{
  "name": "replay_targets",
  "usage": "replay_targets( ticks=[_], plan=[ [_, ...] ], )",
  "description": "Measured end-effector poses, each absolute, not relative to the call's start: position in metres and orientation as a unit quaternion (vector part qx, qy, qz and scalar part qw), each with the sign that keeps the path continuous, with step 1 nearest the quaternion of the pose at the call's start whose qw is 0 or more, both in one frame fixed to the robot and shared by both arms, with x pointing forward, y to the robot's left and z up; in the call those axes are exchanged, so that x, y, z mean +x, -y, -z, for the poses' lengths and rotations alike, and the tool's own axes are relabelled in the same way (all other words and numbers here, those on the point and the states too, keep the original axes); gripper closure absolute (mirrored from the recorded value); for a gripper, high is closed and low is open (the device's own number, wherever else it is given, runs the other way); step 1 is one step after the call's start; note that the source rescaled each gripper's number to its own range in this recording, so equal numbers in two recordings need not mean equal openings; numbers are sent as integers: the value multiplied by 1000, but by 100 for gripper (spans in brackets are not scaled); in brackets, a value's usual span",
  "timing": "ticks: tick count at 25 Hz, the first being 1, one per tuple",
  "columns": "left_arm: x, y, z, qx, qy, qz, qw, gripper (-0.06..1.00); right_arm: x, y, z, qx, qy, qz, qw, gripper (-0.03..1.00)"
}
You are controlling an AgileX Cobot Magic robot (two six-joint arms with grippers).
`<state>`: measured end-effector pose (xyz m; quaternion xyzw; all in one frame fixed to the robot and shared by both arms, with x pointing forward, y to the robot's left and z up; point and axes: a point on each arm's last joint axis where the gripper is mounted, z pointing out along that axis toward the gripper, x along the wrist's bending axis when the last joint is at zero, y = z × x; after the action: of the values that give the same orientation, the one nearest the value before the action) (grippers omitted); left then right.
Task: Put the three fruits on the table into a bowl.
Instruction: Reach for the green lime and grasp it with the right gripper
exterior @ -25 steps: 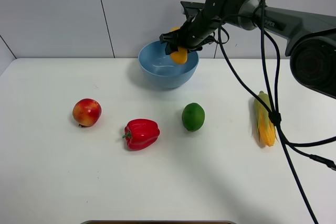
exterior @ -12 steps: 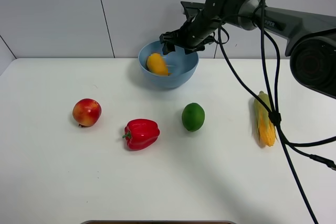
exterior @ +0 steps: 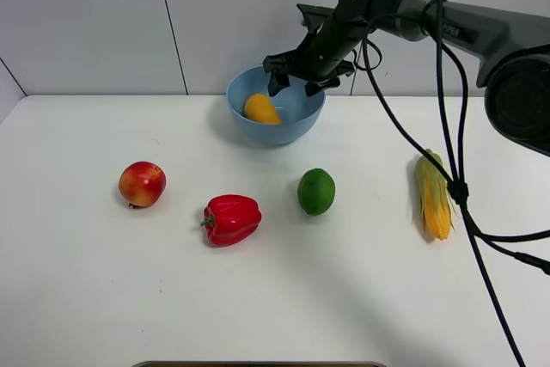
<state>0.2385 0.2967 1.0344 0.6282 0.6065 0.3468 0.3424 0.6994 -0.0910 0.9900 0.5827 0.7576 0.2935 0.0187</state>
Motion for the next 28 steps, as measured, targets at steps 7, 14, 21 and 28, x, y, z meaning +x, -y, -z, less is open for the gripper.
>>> replay_targets(
  ticks=[7,14,21,28],
  plan=[
    [238,-297,-1034,628,-607,-347,342,79,676,98,-1046,581,-758,-297,7,59],
    [238,-297,-1034,628,-607,-347,342,78,651,108,-1065,599,-767,-227,-25,59],
    [238,-297,-1034,628,-607,-347,342,78,631,92,-1085,595,-775,-212,21,59],
    [238,-297,-1034,628,-607,-347,342,79,605,61,-1093,590,-780,-205,34,59]
  ],
)
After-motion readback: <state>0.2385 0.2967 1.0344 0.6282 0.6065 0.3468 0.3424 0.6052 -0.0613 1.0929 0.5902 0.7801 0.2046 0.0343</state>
